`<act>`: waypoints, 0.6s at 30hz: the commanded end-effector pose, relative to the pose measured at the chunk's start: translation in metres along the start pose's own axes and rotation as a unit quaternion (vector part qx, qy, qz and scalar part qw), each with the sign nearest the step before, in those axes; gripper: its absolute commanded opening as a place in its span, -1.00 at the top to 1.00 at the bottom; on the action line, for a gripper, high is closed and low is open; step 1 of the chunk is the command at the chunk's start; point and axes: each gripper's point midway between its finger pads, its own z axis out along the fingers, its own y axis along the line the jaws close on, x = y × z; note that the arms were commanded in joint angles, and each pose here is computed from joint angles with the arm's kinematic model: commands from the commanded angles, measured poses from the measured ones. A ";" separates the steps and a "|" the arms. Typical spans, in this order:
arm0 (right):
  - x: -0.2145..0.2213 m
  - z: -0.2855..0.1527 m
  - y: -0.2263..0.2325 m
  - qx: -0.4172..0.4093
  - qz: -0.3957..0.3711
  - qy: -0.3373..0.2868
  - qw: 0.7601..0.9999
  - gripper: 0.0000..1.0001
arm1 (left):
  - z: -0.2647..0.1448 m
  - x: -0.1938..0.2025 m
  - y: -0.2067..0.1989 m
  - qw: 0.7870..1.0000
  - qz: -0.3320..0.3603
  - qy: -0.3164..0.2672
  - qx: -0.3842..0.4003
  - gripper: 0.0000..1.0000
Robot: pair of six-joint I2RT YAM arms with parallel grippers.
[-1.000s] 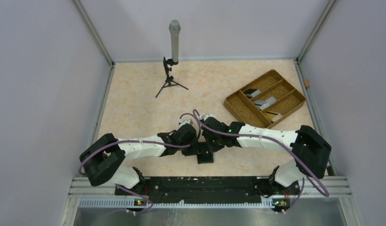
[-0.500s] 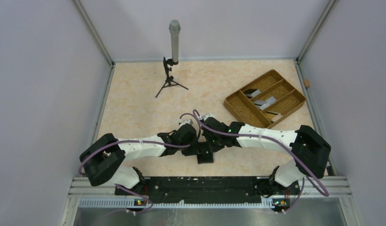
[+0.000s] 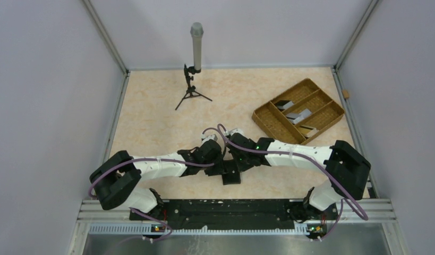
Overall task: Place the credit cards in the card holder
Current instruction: Close the card holder at the center of the board.
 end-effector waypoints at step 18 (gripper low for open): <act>-0.005 -0.007 -0.001 0.011 0.015 -0.022 1.000 1.00 | 0.007 0.019 0.039 0.997 0.017 0.023 -0.069 0.34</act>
